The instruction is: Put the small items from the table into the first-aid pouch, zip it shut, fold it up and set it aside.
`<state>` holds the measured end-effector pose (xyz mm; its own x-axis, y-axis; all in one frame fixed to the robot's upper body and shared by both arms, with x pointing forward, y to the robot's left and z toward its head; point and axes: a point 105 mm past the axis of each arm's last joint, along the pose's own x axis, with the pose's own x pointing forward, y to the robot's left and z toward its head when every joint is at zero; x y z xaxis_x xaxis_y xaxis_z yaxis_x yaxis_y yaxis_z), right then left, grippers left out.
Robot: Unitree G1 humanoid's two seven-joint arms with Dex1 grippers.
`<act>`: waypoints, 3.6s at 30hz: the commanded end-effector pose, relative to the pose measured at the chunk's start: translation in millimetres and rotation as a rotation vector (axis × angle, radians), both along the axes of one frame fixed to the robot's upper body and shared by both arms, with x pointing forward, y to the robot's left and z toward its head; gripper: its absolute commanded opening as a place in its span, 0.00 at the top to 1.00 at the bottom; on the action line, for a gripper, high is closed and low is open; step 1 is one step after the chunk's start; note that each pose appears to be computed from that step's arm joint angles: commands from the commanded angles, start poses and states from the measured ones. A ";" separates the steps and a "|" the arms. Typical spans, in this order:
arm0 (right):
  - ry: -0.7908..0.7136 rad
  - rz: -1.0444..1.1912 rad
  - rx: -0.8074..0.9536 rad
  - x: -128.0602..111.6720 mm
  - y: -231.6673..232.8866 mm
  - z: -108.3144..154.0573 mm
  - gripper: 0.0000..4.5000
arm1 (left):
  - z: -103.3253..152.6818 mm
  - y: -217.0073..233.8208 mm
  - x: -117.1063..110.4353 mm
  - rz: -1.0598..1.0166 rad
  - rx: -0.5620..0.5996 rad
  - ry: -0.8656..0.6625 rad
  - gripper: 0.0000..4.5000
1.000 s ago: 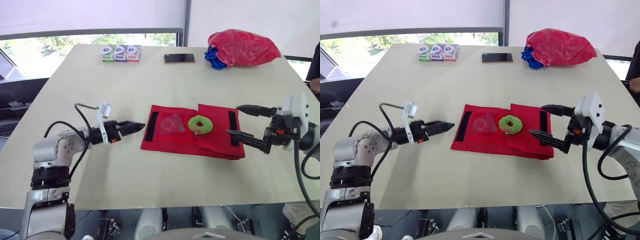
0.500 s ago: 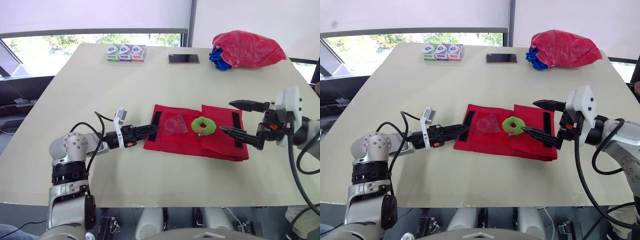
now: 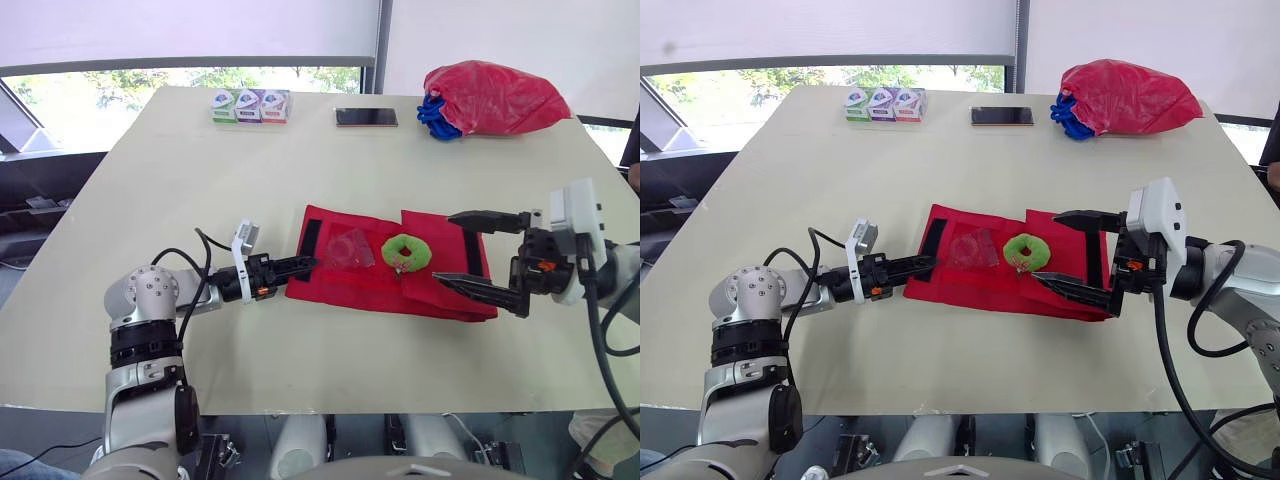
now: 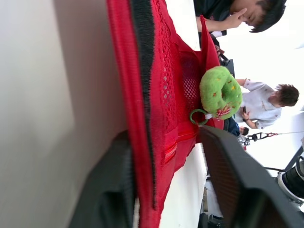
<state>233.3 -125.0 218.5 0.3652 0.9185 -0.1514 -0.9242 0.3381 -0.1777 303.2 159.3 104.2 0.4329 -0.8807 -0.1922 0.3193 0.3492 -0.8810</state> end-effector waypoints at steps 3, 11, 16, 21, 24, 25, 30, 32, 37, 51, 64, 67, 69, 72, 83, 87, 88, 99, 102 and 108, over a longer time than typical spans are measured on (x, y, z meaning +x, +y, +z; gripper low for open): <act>-0.002 -0.014 -0.006 9.9 -0.9 -1.9 0.00 | 15.0 5.1 -7.7 -0.015 -0.046 -0.058 0.99; -0.032 -0.074 -0.096 50.7 -4.0 -23.7 0.06 | 22.0 27.5 -15.8 -0.014 -0.017 -0.068 1.00; -0.031 -0.029 -0.150 64.6 9.5 -44.7 0.51 | 30.7 34.3 -15.8 -0.027 -0.015 -0.099 1.00; 0.008 -0.015 -0.194 71.4 27.6 -78.3 0.99 | 47.1 34.9 -20.4 -0.078 -0.043 -0.166 1.00; 0.018 -0.056 -0.329 78.1 21.1 -106.1 0.99 | 74.9 30.3 -26.2 -0.139 -0.135 -0.273 1.00; 0.028 -0.059 -0.353 78.0 20.7 -112.0 0.99 | 84.5 27.5 -29.9 -0.172 -0.167 -0.305 1.00; 0.048 -0.053 -0.400 76.2 26.7 -126.0 0.99 | 108.8 5.3 -37.2 -0.298 -0.206 -0.410 1.00; 0.050 -0.053 -0.405 76.3 28.7 -129.0 0.99 | 116.4 -7.6 -37.8 -0.348 -0.212 -0.441 1.00; 0.052 -0.066 -0.405 79.1 30.0 -131.9 0.99 | 129.9 -37.2 -38.8 -0.456 -0.257 -0.498 1.00; 0.034 -0.131 -0.328 88.9 33.2 -126.5 0.99 | 101.6 -110.9 -1.2 -0.589 -0.322 -0.476 1.00; 0.022 -0.209 -0.009 55.1 1.8 -60.9 0.99 | 81.4 -123.6 5.9 -0.640 -0.320 -0.448 1.00; 0.020 -0.246 0.009 43.7 -16.8 -52.6 0.99 | 74.9 -127.5 6.6 -0.643 -0.314 -0.436 1.00; 0.018 -0.259 0.031 36.6 -26.2 -47.2 0.99 | 71.4 -130.6 6.4 -0.643 -0.320 -0.419 1.00; 0.000 -0.304 0.006 23.3 -51.4 -44.1 0.99 | 58.5 -142.4 3.7 -0.661 -0.283 -0.401 1.00; -0.110 -0.391 -0.025 -18.8 -103.4 -17.9 0.99 | 21.7 -168.0 4.5 -0.701 -0.135 -0.427 1.00; -0.072 -0.379 -0.062 -31.1 -110.4 -22.4 0.99 | 12.7 -173.1 7.1 -0.685 -0.110 -0.416 1.00; -0.070 -0.380 -0.061 -32.7 -111.9 -20.9 0.99 | 11.5 -173.5 7.2 -0.687 -0.105 -0.419 1.00; -0.005 -0.384 -0.053 -40.4 -121.1 -16.6 0.57 | 21.0 -180.0 11.5 -0.660 -0.147 -0.443 0.27; 0.000 -0.389 -0.062 -40.8 -123.3 -19.3 0.24 | 22.6 -181.3 10.7 -0.664 -0.151 -0.447 0.00; 0.021 -0.398 -0.040 -42.3 -127.3 -32.5 0.01 | 28.4 -183.9 5.8 -0.694 -0.162 -0.469 0.00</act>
